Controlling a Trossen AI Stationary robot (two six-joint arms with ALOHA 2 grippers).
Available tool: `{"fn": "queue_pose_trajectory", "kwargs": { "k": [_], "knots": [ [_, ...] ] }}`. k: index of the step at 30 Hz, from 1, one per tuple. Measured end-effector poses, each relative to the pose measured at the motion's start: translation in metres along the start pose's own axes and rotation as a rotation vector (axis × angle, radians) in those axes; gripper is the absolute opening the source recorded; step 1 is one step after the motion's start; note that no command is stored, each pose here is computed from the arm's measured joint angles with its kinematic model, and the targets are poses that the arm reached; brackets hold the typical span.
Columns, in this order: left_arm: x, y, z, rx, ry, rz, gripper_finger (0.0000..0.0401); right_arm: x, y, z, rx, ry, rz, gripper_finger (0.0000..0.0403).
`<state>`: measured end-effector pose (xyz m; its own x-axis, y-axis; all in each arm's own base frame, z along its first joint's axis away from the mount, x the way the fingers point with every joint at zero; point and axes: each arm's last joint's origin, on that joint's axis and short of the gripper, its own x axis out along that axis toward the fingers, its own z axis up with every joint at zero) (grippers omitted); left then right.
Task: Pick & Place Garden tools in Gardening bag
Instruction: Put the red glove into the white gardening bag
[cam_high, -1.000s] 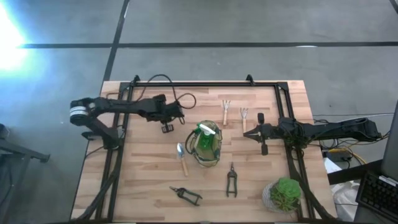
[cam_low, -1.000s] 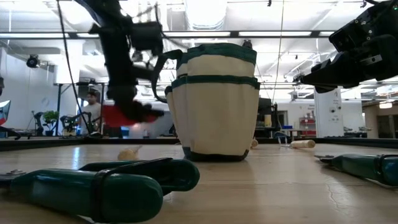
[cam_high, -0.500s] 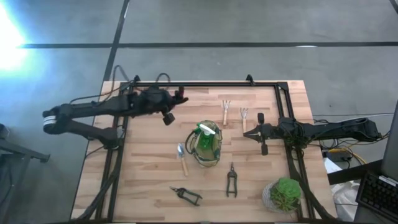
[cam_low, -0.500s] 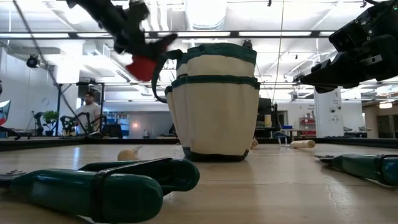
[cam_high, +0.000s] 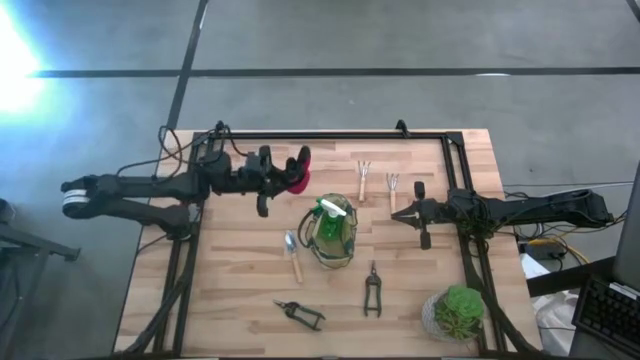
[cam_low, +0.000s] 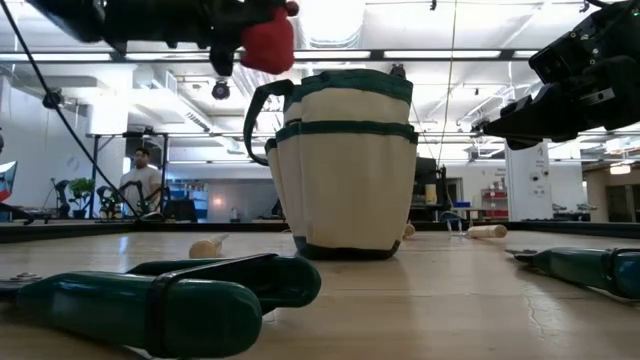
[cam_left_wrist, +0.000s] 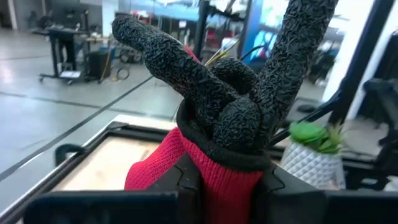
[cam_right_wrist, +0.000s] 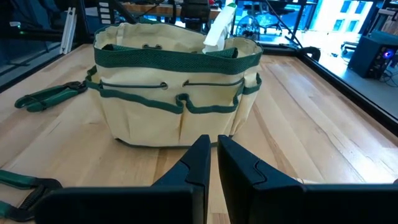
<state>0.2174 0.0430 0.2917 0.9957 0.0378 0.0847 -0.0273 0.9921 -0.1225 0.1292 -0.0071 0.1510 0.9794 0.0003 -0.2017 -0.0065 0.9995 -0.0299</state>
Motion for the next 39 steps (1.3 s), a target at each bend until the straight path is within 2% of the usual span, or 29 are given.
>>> {"fn": "queue_pose_trajectory", "kwargs": {
  "k": [6, 22, 34, 39],
  "knots": [
    [-0.006, -0.006, -0.013, -0.020, -0.095, -0.058, 0.0062, 0.000, 0.000, 0.000, 0.000, 0.000, 0.000, 0.0027],
    [-0.007, -0.014, -0.017, -0.032, -0.093, -0.114, 0.0062, 0.000, 0.000, 0.000, 0.000, 0.000, 0.000, 0.0027],
    [-0.007, -0.036, -0.016, -0.004, -0.124, -0.221, 0.0062, 0.000, 0.000, 0.000, 0.000, 0.000, 0.000, 0.0027],
    [-0.006, -0.045, -0.017, 0.002, -0.125, -0.232, 0.0062, 0.000, 0.000, 0.000, 0.000, 0.000, 0.000, 0.0027]
  ]
}}
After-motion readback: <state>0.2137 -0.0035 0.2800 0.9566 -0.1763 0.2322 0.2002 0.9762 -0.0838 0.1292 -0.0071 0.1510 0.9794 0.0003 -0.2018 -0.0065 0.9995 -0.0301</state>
